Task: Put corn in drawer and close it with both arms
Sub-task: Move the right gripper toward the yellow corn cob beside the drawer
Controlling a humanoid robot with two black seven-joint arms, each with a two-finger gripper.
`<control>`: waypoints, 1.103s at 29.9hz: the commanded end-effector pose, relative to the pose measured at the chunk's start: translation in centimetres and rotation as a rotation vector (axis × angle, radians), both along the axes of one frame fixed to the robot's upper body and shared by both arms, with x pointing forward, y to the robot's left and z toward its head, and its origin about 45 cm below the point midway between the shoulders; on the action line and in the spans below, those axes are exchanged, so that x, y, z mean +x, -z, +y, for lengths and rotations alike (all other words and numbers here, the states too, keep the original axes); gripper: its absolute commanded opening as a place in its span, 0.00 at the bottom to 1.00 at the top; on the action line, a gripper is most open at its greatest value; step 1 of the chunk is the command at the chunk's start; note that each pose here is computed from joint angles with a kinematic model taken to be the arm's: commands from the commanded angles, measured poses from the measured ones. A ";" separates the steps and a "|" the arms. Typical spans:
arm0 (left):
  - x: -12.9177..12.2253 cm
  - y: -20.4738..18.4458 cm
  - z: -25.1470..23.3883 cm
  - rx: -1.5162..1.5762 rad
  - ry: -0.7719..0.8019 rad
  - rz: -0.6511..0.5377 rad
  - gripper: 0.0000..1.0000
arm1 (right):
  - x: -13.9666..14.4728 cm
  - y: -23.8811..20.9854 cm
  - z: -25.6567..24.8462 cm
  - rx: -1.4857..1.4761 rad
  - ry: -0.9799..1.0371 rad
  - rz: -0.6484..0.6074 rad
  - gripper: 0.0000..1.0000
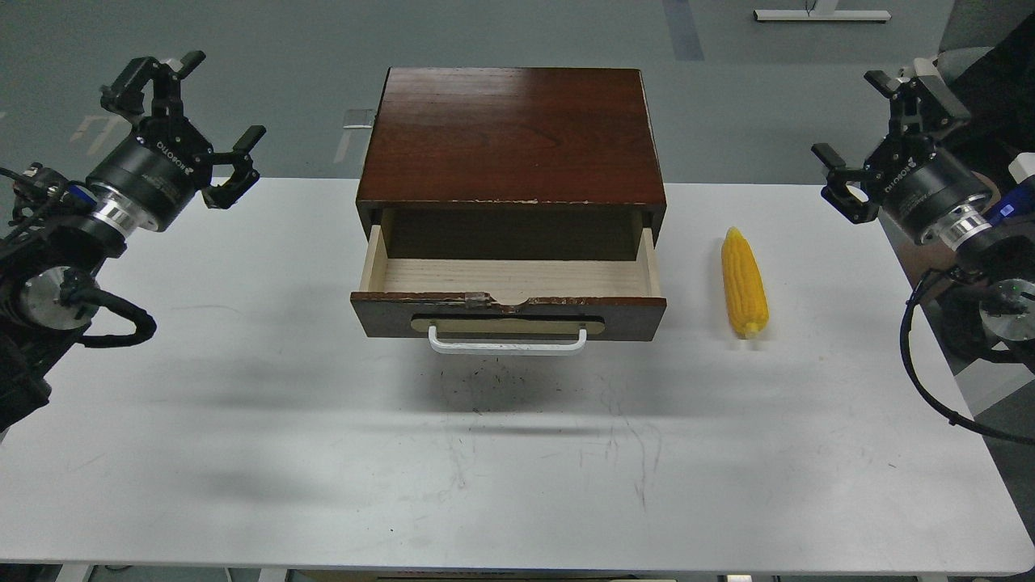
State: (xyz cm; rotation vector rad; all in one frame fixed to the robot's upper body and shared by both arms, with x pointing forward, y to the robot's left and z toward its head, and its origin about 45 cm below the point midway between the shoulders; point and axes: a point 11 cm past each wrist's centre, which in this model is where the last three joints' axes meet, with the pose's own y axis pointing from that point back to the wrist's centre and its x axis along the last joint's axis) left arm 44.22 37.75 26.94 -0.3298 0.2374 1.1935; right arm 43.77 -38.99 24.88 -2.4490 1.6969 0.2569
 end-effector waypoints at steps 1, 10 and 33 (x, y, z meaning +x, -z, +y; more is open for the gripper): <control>0.0 0.1 -0.1 -0.004 0.001 0.002 1.00 | -0.2 0.3 0.1 0.007 -0.001 0.002 1.00; 0.1 0.0 0.3 0.003 -0.010 0.000 1.00 | 0.7 -2.4 0.0 -0.220 -0.086 -0.037 1.00; 0.3 -1.2 0.2 -0.007 -0.020 -0.066 1.00 | 1.5 6.9 5.2 -1.475 -0.710 0.099 1.00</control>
